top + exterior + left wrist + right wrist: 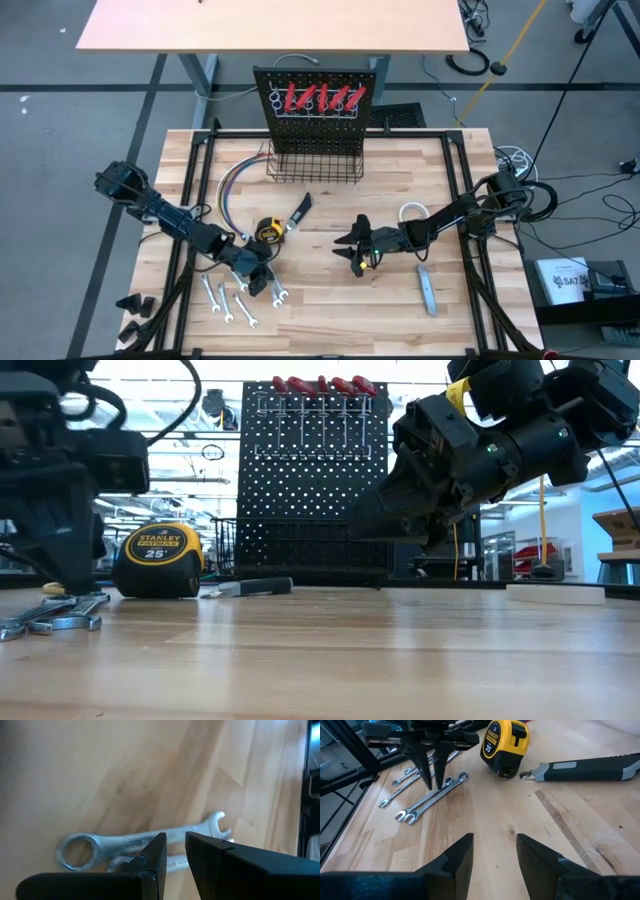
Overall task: Hang tools onto peg board
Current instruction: Hang the wrench on the peg board
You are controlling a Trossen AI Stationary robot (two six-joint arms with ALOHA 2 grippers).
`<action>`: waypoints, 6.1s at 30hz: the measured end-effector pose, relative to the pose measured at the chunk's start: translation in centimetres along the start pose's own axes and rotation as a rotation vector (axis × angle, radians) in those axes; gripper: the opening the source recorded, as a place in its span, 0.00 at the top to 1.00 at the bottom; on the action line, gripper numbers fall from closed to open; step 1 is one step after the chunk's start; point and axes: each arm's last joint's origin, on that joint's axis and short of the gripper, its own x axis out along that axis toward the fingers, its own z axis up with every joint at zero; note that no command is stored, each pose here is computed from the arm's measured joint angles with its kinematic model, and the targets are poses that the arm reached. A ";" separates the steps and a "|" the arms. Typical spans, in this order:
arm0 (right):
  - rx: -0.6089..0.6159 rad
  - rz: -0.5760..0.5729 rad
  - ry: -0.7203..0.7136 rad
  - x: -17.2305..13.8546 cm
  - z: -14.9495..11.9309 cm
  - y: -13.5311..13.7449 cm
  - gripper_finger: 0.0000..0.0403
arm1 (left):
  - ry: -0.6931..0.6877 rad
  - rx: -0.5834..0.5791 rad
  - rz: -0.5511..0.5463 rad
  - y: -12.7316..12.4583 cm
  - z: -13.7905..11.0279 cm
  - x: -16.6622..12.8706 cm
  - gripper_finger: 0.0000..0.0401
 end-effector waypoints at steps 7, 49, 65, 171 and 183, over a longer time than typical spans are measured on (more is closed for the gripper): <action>0.000 0.000 0.000 0.0 0.0 0.0 0.65 | 0.039 -0.056 -0.020 0.5 0.7 0.0 0.81; 0.006 0.023 0.012 0.0 0.0 0.1 0.65 | 0.010 0.280 -0.132 -4.3 8.3 3.4 0.81; 0.001 0.018 0.024 0.0 -0.1 0.0 0.65 | -0.084 0.478 -0.225 -7.6 11.1 2.3 0.81; -0.222 -0.535 0.532 15.1 -2.7 14.4 0.79 | -0.727 0.653 0.381 -9.1 2.2 -8.2 0.81; -0.446 -0.834 0.687 10.8 -4.6 13.7 0.99 | -0.707 0.613 0.321 -9.2 2.1 -8.1 0.81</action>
